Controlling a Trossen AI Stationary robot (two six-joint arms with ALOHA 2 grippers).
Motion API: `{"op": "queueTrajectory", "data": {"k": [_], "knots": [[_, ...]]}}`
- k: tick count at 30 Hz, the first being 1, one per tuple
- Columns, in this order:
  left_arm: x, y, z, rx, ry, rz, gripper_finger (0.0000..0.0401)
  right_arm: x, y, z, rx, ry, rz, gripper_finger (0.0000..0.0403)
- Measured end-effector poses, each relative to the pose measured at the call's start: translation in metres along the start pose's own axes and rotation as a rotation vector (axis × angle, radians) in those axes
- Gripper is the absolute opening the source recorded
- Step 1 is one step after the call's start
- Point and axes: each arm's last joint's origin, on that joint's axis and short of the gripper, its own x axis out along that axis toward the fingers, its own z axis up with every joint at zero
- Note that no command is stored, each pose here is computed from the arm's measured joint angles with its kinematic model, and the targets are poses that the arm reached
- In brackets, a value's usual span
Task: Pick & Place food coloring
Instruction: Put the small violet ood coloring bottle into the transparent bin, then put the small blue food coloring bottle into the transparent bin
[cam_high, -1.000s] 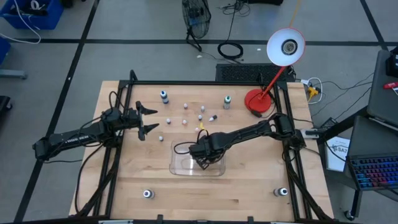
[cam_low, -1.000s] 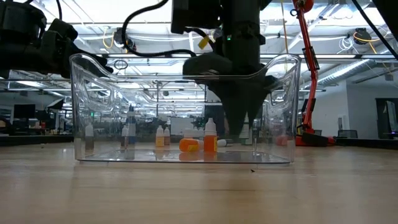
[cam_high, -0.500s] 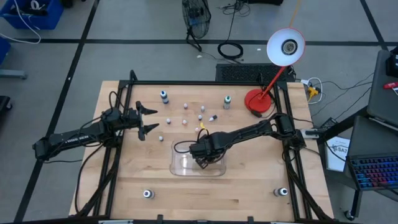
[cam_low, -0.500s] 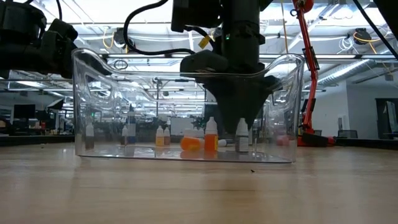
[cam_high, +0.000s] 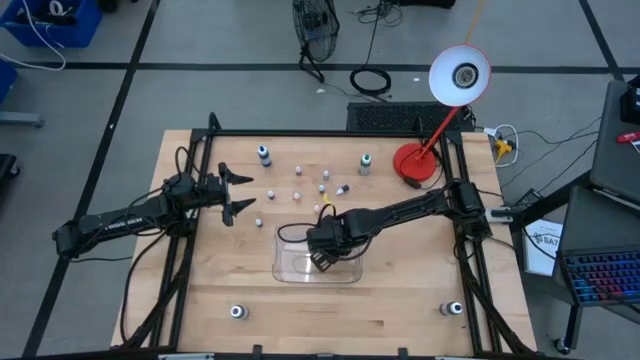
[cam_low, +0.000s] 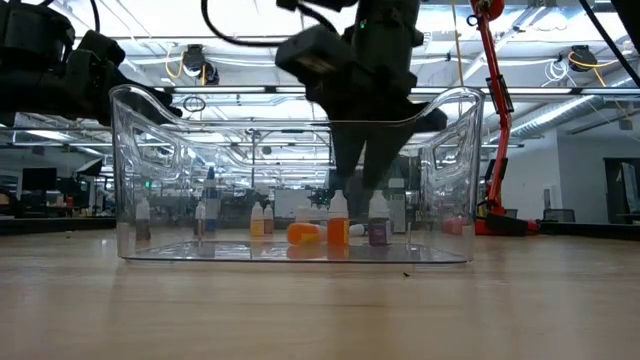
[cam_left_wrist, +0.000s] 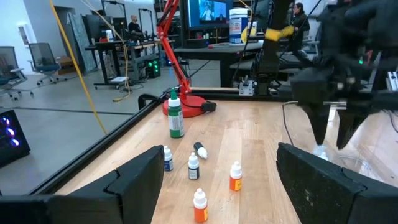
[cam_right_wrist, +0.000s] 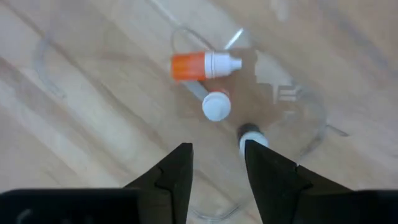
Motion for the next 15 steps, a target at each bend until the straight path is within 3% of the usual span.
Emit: {"op": "queueTrajectory", "data": {"k": [8, 15], "knots": [[0.0, 0.0, 0.0, 0.0, 0.0, 0.0, 0.0305, -0.027, -0.006, 0.006, -0.019, -0.098, 0.02, 0.0127], [0.0, 0.0, 0.0, 0.0, 0.0, 0.0, 0.0305, -0.063, -0.016, 0.024, -0.148, -0.281, 0.044, 0.0127]]}}
